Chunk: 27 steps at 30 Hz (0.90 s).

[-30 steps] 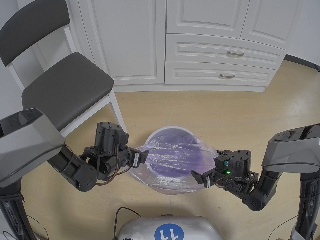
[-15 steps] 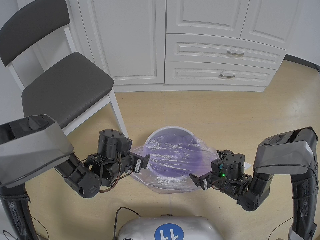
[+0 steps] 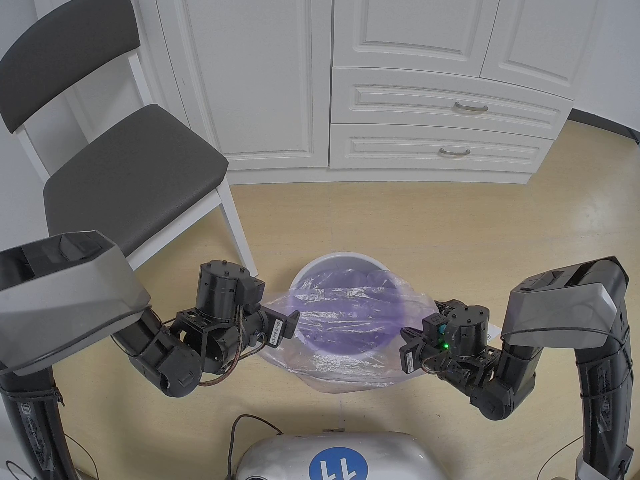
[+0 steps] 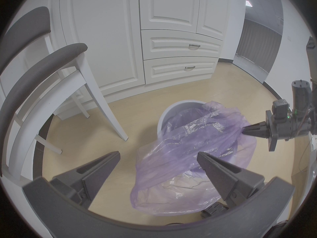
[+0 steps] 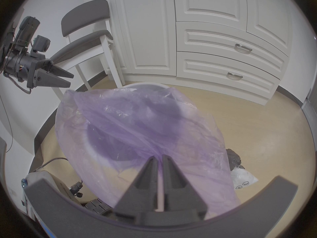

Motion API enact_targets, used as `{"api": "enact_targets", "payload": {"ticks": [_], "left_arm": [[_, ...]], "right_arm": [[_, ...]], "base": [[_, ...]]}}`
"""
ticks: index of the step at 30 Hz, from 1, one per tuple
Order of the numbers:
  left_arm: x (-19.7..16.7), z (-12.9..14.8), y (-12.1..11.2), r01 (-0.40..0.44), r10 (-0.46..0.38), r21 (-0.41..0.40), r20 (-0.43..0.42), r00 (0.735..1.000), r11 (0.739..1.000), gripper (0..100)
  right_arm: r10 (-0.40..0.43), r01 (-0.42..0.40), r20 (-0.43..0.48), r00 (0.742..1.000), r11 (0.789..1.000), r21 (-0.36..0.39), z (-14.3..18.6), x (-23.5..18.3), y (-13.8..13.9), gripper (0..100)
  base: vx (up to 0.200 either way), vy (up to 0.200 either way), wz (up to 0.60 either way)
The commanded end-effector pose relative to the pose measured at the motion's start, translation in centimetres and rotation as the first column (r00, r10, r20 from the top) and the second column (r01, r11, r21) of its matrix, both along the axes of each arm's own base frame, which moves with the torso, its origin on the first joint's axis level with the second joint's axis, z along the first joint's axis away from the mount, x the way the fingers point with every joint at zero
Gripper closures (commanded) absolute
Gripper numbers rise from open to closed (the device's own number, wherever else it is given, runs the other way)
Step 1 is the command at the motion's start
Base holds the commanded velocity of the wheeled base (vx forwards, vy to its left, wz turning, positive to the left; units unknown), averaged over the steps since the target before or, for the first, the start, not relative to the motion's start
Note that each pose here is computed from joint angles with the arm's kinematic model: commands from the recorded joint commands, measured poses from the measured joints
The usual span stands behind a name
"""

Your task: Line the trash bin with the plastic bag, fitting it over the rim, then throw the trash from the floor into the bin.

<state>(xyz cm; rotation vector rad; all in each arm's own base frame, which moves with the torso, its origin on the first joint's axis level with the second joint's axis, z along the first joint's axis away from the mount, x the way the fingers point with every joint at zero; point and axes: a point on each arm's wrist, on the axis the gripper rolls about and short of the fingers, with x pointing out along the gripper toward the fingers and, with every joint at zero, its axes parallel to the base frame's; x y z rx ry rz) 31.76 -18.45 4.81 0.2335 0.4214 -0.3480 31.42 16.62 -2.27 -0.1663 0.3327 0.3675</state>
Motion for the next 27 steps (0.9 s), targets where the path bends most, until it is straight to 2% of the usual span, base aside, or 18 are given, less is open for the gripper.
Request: {"api": "enact_targets", "payload": {"ticks": [1,6,10,12,15,17,20,26,27], "left_arm": [[0.0,0.0,0.0,0.0,0.0,0.0,0.001,1.0,1.0,0],[0.0,0.2,0.0,-0.001,0.001,-0.001,0.004,1.0,1.0,0],[-0.1,0.4,0.0,-0.004,0.004,-0.004,0.012,1.0,1.0,0],[-0.1,0.4,0.1,-0.026,0.026,0.007,0.016,1.0,1.0,0],[0.1,0.4,0.0,-0.054,0.053,0.015,0.046,0.997,0.998,0],[0.1,0.5,0.0,-0.051,0.05,0.017,0.069,0.996,0.999,0],[-0.1,0.5,0.0,-0.041,0.038,0.024,0.094,0.995,0.999,0],[-0.5,0.4,-0.5,-0.024,0.021,0.026,0.099,0.995,0.999,0],[-0.5,0.4,-0.5,-0.022,0.02,0.027,0.098,0.995,0.999,0]], "right_arm": [[-0.011,0.01,0.038,0.999,1.0,0.022,1.4,0.3,-0.3,100],[-0.022,0.018,0.076,0.997,0.998,0.059,2.9,0.7,-0.3,100],[-0.029,0.009,0.152,0.988,0.991,0.133,4.4,3.0,1.3,100],[-0.032,0.004,0.156,0.987,0.985,0.174,4.5,4.1,2.3,100],[-0.041,-0.002,0.162,0.986,0.966,0.259,4.7,5.6,3.9,100],[-0.086,0.025,0.182,0.979,0.948,0.316,4.9,6.7,4.6,100],[-0.142,0.05,0.224,0.964,0.927,0.371,5.6,8.3,5.3,100],[-0.15,0.015,0.255,0.955,0.886,0.463,5.6,9.8,7.3,100],[-0.148,0.011,0.257,0.955,0.884,0.467,5.2,10.1,7.6,100]], "base": [[0.0,0.0,0.0],[0.0,0.0,0.0],[0.0,0.0,0.0],[0.0,0.0,0.0],[0.0,0.0,0.0],[0.0,0.0,0.0],[0.0,0.0,0.0],[0.0,0.0,0.0],[0.0,0.0,0.0]]}}
